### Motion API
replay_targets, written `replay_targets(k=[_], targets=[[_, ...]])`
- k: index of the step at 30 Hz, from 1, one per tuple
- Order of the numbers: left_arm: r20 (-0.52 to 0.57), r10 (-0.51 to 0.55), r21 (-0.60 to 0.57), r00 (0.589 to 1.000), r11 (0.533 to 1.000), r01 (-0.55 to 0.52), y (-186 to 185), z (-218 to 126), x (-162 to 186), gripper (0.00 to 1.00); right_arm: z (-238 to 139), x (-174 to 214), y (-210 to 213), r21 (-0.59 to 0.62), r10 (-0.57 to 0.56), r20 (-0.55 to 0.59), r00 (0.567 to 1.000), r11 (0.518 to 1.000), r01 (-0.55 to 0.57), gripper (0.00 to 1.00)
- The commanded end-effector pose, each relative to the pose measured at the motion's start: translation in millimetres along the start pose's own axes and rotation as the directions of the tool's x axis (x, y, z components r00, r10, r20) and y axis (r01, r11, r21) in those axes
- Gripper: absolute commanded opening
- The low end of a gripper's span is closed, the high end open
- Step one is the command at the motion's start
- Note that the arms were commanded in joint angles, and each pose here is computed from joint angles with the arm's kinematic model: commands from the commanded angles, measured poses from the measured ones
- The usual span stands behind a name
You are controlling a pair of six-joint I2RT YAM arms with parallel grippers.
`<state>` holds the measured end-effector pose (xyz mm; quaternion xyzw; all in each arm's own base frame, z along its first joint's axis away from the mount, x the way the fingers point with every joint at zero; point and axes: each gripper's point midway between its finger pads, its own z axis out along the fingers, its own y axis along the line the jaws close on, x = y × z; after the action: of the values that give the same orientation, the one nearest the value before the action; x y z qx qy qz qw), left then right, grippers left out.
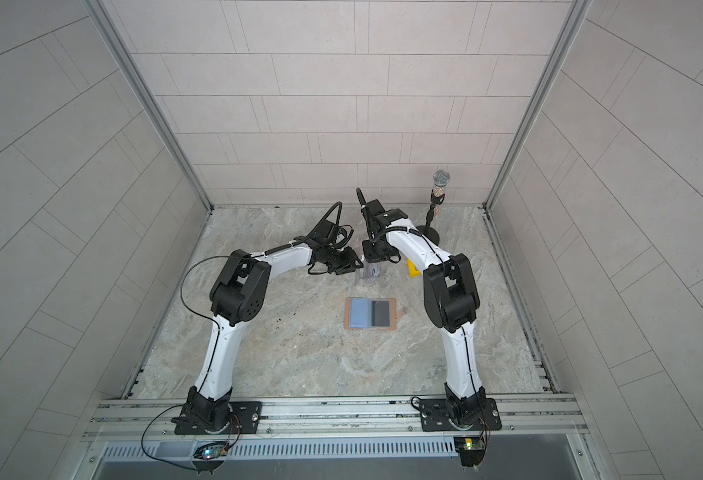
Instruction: Put the credit cards into the card holder
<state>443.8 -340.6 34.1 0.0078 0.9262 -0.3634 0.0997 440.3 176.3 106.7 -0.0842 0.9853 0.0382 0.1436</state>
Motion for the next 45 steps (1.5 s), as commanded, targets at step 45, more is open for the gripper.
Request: replay_targets(k=[45], targets=[[-0.067,-0.056,-0.059,0.996,0.997,0.052,17,-2,25,0.46,-41,2,4,-0.174,0.081,0.048,0.996,0.982,-0.072,0.05]])
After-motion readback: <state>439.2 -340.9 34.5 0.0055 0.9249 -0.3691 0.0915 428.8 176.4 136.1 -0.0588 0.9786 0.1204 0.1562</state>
